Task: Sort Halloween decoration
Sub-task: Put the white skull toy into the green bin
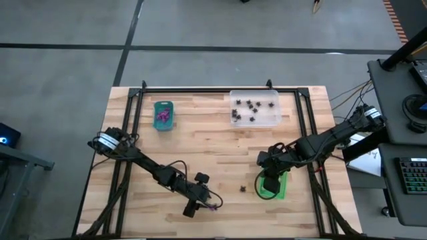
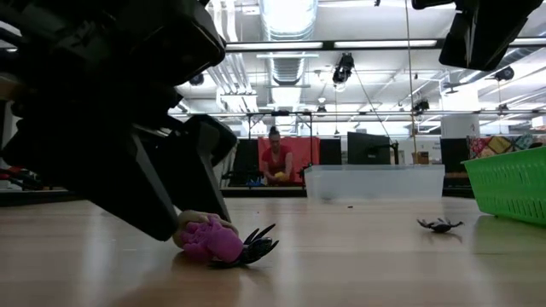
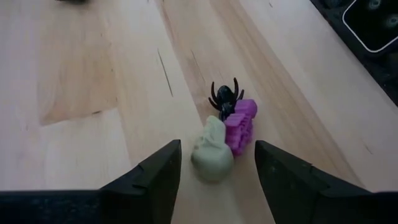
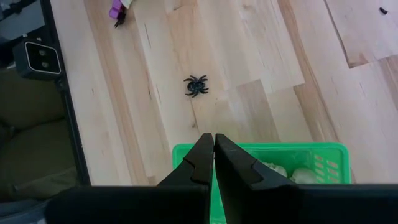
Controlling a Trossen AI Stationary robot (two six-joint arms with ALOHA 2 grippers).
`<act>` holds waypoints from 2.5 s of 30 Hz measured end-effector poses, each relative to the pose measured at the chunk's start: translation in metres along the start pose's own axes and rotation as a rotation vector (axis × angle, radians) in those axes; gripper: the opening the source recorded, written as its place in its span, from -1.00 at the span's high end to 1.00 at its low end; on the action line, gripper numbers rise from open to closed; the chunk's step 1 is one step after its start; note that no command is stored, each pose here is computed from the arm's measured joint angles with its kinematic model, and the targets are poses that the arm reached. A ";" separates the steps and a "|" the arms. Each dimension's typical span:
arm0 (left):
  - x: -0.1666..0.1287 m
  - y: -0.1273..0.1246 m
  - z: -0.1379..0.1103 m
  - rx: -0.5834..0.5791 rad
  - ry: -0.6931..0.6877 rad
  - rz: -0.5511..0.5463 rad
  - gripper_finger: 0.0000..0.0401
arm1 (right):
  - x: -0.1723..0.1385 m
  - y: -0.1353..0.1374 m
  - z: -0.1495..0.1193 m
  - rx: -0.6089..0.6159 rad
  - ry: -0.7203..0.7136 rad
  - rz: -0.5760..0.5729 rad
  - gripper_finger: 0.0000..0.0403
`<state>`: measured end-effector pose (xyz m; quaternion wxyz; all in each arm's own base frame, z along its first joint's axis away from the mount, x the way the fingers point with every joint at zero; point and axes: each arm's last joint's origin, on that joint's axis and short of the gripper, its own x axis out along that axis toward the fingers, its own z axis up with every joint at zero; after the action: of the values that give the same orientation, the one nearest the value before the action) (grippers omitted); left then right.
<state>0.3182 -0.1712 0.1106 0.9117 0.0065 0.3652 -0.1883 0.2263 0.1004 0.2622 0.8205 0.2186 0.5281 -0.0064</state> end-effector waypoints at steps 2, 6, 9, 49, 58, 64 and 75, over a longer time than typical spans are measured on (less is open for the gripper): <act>0.000 0.000 0.000 0.000 -0.002 0.000 0.09 | 0.000 0.000 0.000 0.000 0.000 0.000 0.96; 0.000 0.000 0.000 0.001 -0.005 -0.001 0.19 | 0.000 0.000 0.000 0.000 0.000 0.000 0.96; 0.000 0.000 0.000 0.001 -0.005 -0.001 0.28 | 0.000 0.000 0.000 0.000 0.000 0.000 0.96; -0.005 0.005 0.002 -0.049 0.019 0.033 0.45 | 0.000 0.005 -0.004 -0.028 -0.025 -0.024 0.96; -0.006 0.005 -0.001 -0.053 0.047 0.040 0.28 | 0.000 0.005 -0.004 -0.028 -0.025 -0.024 0.96; -0.006 0.006 -0.001 -0.051 0.054 0.043 0.33 | 0.000 0.005 -0.004 -0.028 -0.025 -0.024 0.96; -0.007 0.008 -0.003 -0.048 0.067 0.101 0.66 | 0.000 0.005 -0.004 -0.028 -0.028 -0.023 0.96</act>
<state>0.3146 -0.1610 0.1121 0.9072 0.0091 0.3990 -0.1331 0.2239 0.1066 0.2624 0.8308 0.2009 0.5189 -0.0114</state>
